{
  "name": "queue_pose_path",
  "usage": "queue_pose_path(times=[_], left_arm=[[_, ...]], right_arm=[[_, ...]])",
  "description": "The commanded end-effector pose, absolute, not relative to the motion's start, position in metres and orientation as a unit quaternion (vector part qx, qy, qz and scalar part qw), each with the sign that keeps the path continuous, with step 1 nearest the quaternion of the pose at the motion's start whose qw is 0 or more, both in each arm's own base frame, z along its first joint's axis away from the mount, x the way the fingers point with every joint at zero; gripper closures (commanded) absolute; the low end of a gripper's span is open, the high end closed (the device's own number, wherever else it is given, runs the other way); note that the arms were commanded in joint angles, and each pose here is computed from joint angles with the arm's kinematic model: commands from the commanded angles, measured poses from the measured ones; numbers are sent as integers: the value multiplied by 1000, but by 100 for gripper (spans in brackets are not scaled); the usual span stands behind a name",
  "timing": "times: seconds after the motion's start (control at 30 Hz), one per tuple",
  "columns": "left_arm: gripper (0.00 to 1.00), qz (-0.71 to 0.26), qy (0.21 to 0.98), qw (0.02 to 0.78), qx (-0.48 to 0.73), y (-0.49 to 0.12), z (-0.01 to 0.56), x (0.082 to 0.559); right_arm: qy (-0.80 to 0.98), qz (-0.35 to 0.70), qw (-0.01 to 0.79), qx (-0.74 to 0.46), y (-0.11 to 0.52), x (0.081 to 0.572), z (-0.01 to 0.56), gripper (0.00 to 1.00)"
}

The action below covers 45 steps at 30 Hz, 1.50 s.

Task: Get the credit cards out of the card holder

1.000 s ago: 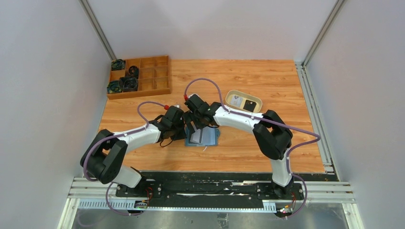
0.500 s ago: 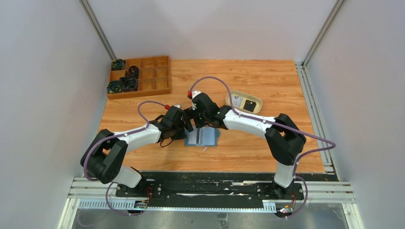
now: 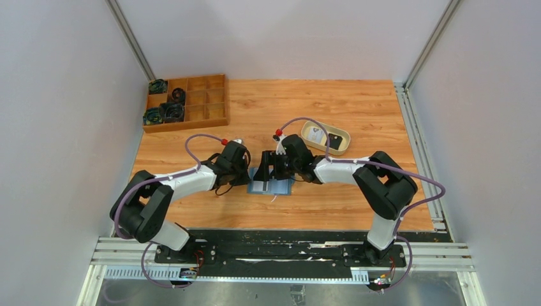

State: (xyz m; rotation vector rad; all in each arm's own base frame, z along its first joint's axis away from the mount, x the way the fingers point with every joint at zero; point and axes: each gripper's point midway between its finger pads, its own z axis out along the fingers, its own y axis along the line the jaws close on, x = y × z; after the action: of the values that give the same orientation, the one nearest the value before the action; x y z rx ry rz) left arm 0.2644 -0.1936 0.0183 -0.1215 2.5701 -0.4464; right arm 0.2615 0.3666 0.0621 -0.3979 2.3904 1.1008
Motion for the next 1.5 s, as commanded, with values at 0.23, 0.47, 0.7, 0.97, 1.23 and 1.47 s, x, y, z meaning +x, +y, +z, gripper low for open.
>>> queue_pose_path(times=[0.23, 0.47, 0.7, 0.97, 1.23, 1.47], left_arm=[[100, -114, 965, 231, -40, -175, -10, 248], [100, -114, 966, 229, -39, -175, -13, 247], [100, -114, 966, 230, -40, -175, -13, 246], [100, -109, 966, 232, -39, -171, -12, 244], [100, -109, 966, 230, -38, -171, -15, 244], [100, -103, 967, 230, -36, -169, -15, 244]], right_arm=[[848, 492, 177, -85, 385, 240, 71, 23], [834, 513, 187, -80, 390, 242, 87, 23], [829, 530, 164, -66, 407, 242, 78, 24], [838, 526, 136, -57, 411, 235, 63, 30], [848, 501, 162, -52, 382, 245, 72, 30], [858, 483, 171, -40, 355, 249, 67, 31]])
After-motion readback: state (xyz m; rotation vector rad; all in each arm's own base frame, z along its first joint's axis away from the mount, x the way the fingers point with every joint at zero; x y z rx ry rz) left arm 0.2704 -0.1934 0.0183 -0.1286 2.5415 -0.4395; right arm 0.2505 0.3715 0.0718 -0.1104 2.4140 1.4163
